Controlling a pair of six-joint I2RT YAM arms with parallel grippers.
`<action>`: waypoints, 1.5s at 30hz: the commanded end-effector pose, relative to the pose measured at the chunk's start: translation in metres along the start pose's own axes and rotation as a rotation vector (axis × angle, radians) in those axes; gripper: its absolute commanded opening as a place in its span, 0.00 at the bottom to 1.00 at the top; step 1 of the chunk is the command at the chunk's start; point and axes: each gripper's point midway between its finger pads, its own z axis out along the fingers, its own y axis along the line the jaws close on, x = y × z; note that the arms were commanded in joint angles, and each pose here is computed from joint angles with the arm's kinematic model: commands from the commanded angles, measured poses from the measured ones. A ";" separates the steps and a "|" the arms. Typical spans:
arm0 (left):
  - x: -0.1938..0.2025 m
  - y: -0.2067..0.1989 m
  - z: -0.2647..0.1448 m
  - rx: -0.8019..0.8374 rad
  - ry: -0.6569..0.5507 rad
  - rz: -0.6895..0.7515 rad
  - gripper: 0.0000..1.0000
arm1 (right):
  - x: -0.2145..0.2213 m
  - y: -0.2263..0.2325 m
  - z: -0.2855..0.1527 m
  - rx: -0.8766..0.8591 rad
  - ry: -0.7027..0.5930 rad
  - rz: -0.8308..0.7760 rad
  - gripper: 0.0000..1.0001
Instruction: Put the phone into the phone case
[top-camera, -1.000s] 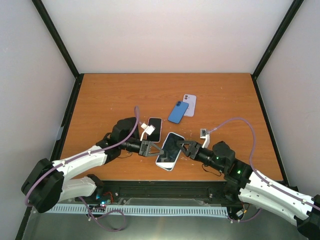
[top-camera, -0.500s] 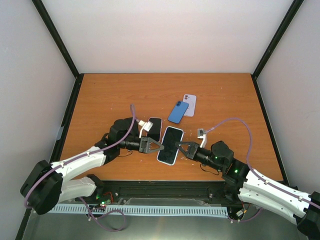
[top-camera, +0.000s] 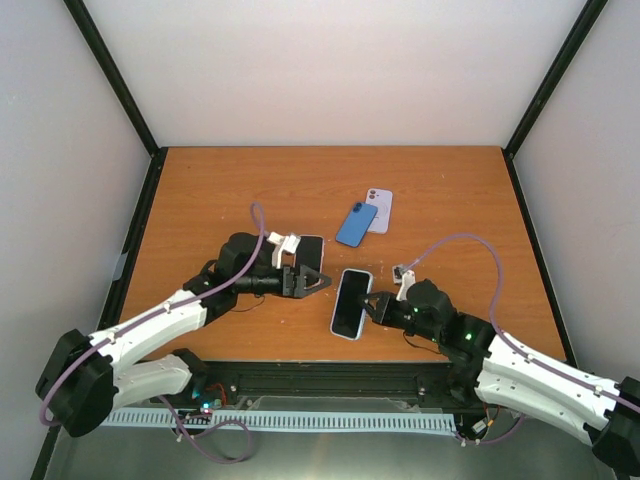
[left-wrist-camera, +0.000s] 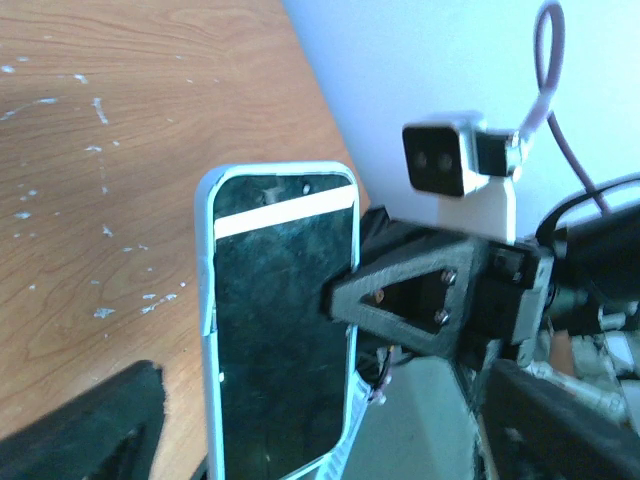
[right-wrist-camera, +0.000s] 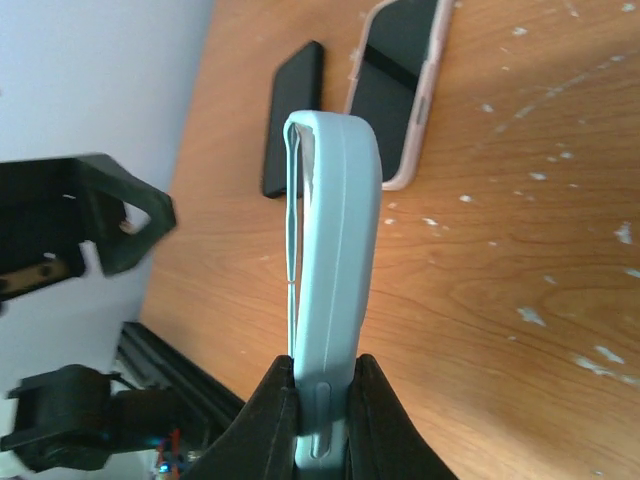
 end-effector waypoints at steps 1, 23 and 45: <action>-0.017 0.011 -0.010 -0.154 -0.063 0.056 0.99 | -0.011 -0.005 0.007 0.052 -0.003 -0.045 0.03; -0.021 0.046 -0.040 -0.421 -0.147 0.109 1.00 | -0.055 -0.080 0.081 0.085 0.113 0.091 0.03; -0.026 0.041 -0.041 -0.416 -0.161 0.136 0.99 | -0.133 -0.227 0.005 0.741 0.104 0.135 0.14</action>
